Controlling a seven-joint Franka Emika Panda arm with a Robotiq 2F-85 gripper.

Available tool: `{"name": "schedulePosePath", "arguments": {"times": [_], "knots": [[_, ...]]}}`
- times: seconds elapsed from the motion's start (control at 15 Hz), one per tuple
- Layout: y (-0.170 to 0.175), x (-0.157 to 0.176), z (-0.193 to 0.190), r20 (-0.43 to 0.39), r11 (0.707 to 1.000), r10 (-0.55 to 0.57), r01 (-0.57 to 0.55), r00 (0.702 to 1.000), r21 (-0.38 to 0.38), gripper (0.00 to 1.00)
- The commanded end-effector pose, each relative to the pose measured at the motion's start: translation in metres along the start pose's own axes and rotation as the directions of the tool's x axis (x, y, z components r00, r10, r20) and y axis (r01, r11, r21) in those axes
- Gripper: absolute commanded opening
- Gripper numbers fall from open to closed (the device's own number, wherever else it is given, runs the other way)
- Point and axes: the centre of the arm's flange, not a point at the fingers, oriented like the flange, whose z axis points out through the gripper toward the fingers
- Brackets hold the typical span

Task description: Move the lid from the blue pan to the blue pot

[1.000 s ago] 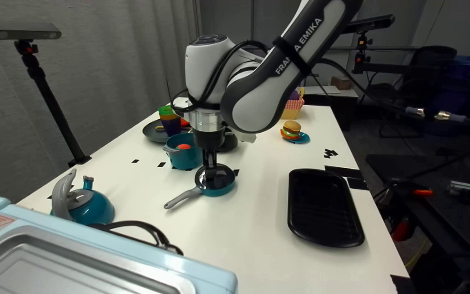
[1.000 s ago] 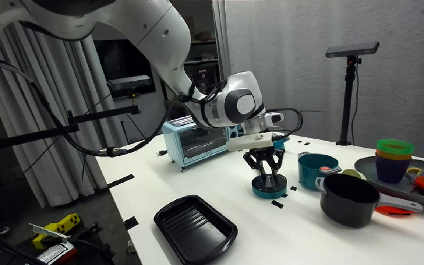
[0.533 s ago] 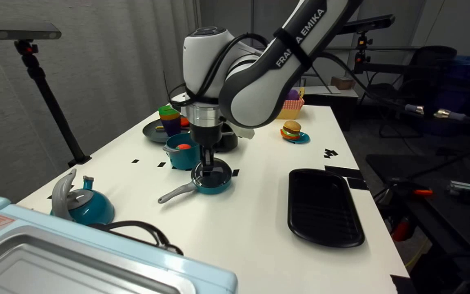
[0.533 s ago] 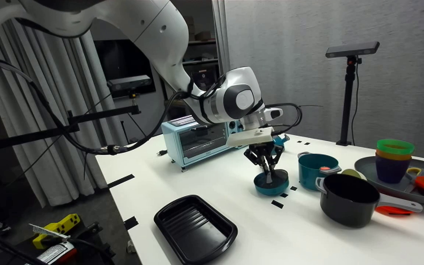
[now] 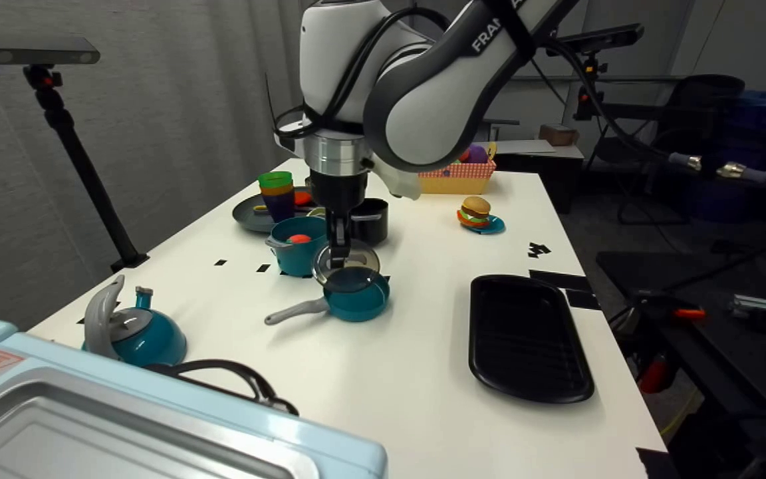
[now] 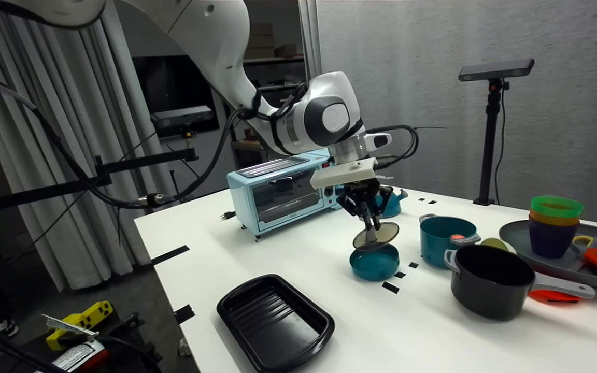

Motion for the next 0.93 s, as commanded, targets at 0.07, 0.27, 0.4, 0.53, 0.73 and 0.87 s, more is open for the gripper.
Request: {"name": "schedulePosePath", "arguments": {"times": [0.07,0.27,0.4,0.53,0.73,0.87], "knots": [[0.001,-0.013,-0.026,0.031,1.0,0.019,-0.019,0.999,0.004,0.04],[0.005,-0.013,-0.033,0.032,0.999,0.032,-0.033,0.999,0.017,0.04],[0.008,-0.01,-0.04,0.028,0.999,0.046,-0.047,0.999,0.021,0.04],[0.012,-0.009,-0.05,0.019,0.998,0.057,-0.057,0.998,0.02,0.04],[0.022,-0.005,-0.065,0.006,0.996,0.088,-0.088,0.996,0.031,0.04],[0.031,-0.001,-0.074,-0.003,0.991,0.128,-0.128,0.992,0.039,0.04]]}}
